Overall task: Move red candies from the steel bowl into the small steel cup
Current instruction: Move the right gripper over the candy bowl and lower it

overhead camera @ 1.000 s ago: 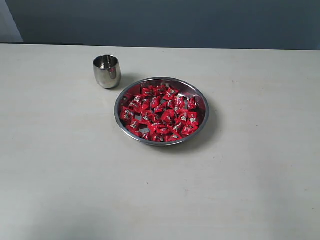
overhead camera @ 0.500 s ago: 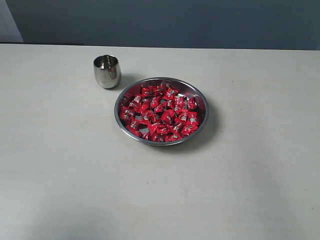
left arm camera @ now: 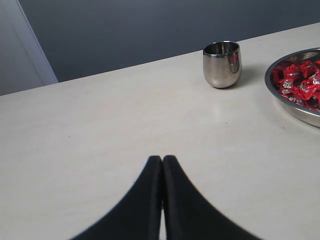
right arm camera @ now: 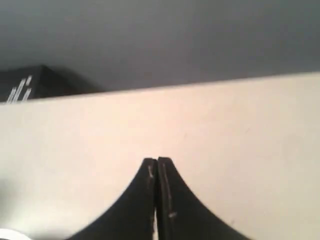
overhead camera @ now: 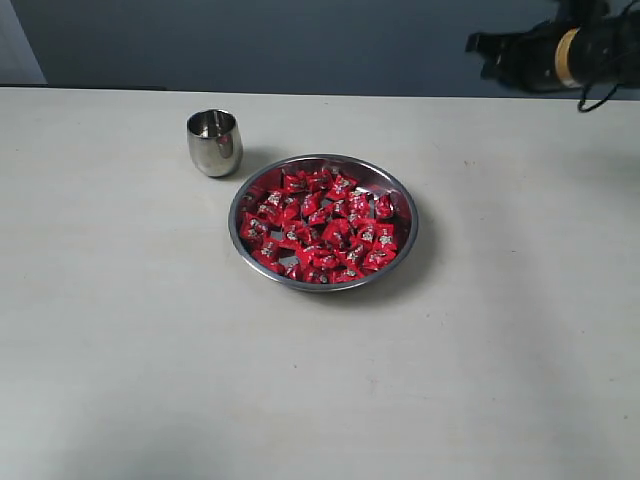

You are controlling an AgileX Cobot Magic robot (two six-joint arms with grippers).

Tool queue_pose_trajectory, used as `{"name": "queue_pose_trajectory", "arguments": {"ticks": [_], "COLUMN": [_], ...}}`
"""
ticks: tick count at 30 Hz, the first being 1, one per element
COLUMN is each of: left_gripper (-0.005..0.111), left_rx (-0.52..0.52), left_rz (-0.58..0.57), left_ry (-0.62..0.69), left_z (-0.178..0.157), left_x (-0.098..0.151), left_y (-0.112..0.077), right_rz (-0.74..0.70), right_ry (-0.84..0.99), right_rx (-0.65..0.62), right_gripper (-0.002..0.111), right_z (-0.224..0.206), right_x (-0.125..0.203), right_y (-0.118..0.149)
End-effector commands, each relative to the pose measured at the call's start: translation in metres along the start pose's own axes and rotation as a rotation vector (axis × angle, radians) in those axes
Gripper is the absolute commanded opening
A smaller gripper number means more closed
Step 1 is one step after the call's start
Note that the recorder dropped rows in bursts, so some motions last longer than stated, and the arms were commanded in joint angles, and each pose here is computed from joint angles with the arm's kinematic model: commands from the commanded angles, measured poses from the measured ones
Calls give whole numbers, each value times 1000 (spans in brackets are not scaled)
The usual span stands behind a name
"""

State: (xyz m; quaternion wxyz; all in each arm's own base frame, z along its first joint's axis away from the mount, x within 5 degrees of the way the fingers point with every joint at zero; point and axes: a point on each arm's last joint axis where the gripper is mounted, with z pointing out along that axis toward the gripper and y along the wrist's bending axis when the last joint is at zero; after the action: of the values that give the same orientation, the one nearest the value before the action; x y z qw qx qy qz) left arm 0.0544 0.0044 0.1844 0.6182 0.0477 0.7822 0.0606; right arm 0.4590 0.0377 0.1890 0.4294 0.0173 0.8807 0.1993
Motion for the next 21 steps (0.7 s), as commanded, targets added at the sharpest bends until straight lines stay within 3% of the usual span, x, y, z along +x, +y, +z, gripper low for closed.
{"name": "queue_pose_trajectory", "arguments": {"ticks": [1,3,8,12,14,15,17,18,21], "left_gripper": [0,0,0,0,0,0,0,0,0], "left_rx": [-1,-1,-1,-1,-1,-1,-1,-1,-1], "left_rz": [-4,-4,-4,-4,-4,-4,-4,-4,-4], "left_ry": [-12,-12,-12,-12,-12,-12,-12,-12,-12], "left_z": [0,0,0,0,0,0,0,0,0], "left_x": [-1,-1,-1,-1,-1,-1,-1,-1,-1], "left_y": [0,0,0,0,0,0,0,0,0], "right_rz": [-8,-32,-113,-272,-399,-425,-416,-394,-358], "right_ry": [178,239,338,312,161,61,-156,-303,-546], "right_rx": [-332,-533,-898,-1019,-932,-823,-552,-328,132], "right_gripper": [-1,-1,-1,-1,-1,-1,-1,-1,-1], "right_z": [12,7,-16,-22,-17,-14,-12,-11,-20], "right_x": [25,24,8,8,-1,-12,-39,-57,-83], "right_y": [38,66,137,185,202,210,219,214,194]}}
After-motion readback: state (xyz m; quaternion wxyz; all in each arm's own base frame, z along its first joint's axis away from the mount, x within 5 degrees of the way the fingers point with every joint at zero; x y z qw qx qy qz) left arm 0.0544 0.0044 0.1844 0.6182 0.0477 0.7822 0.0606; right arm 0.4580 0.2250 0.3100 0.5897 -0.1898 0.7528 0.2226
